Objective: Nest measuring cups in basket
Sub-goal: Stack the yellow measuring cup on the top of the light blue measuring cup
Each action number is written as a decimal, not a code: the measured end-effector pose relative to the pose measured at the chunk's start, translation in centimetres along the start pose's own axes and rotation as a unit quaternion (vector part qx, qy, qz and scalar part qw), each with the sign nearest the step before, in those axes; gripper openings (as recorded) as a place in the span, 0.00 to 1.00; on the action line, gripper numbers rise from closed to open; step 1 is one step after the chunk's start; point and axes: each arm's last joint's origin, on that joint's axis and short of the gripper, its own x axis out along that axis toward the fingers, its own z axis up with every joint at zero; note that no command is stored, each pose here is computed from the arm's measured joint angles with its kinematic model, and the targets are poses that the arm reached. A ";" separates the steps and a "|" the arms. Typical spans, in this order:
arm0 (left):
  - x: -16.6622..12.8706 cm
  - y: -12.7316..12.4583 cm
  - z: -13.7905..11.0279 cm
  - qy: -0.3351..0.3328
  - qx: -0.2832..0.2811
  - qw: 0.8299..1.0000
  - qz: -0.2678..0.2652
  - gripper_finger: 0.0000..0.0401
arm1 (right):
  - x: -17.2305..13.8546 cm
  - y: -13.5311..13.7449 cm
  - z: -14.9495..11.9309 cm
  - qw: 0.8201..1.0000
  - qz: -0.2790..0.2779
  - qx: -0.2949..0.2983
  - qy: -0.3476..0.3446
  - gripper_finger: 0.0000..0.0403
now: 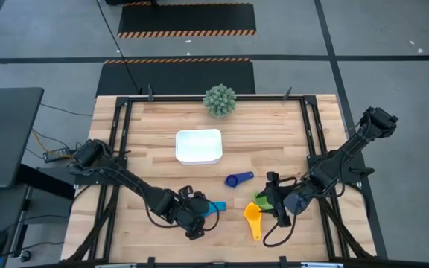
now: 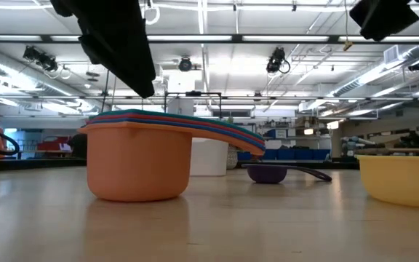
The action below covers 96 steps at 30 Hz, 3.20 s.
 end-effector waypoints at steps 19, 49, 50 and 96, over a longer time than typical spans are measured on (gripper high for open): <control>0.2 -1.0 3.4 -0.156 0.211 0.964 -0.038 0.30 | 5.1 2.5 -1.5 0.994 -0.018 0.060 0.087 0.61; 6.1 -0.7 4.6 -0.188 0.375 0.906 -0.054 0.52 | 9.7 1.5 -5.0 0.977 -0.091 0.027 0.193 0.61; 6.1 -0.7 4.5 -0.187 0.378 0.905 -0.057 0.52 | 9.9 1.3 -4.7 0.979 -0.090 0.016 0.183 0.61; 9.8 -1.7 7.3 0.007 0.346 0.938 0.011 0.52 | 0.5 2.1 -3.6 0.986 -0.135 0.009 0.098 0.61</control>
